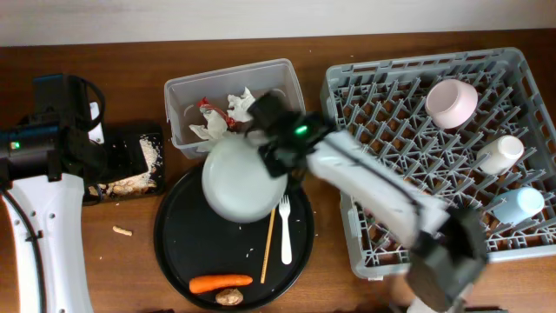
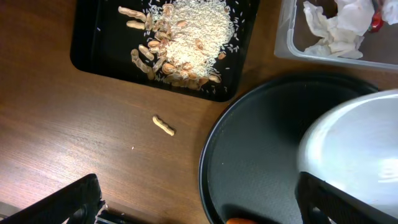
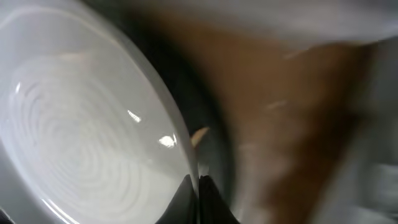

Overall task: Sort waste into correct bins and load items into the dishwasher rack
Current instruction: 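Carry the white plate to the rack and stand it upright at back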

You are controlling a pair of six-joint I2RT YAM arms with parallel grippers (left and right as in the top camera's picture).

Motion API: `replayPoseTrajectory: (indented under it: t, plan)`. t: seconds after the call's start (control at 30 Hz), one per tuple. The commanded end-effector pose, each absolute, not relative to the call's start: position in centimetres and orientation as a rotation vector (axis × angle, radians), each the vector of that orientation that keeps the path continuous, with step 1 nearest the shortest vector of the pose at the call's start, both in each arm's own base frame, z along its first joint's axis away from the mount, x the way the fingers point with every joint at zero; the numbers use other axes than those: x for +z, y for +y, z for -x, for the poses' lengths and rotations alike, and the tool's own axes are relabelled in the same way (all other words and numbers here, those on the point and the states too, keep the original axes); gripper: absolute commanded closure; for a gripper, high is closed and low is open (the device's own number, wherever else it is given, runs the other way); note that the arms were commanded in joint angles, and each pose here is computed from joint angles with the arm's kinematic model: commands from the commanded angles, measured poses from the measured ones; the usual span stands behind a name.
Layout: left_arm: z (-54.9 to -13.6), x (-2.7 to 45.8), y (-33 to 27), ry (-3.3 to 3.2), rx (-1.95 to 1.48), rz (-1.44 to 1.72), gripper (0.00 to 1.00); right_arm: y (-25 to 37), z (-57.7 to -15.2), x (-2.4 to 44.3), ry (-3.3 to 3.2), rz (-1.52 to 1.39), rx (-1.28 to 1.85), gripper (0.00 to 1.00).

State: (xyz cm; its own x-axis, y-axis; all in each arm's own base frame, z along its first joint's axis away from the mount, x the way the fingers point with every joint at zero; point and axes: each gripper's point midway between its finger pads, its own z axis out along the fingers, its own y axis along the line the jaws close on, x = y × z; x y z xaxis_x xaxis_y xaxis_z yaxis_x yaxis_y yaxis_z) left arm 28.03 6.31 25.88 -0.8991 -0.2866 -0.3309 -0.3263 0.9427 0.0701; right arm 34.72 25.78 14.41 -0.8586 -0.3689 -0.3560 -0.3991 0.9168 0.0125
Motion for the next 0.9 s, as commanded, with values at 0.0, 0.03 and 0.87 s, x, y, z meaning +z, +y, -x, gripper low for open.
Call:
replayPoseTrajectory:
  t: [0.0, 0.03, 0.87]
  plan:
    - [-28.0, 26.4, 6.3, 2.758, 0.164, 0.472, 0.01, 17.6, -38.7, 23.9, 2.464, 0.382, -0.167, 0.96]
    - [-28.0, 26.4, 6.3, 2.758, 0.164, 0.472, 0.01, 13.5, -39.5, 26.5, 2.391, 0.284, -0.317, 0.96]
    - [-28.3, 26.4, 5.9, 2.753, 0.126, 0.464, 0.01, -8.1, -44.5, 21.0, 2.314, -0.297, -1.227, 0.96]
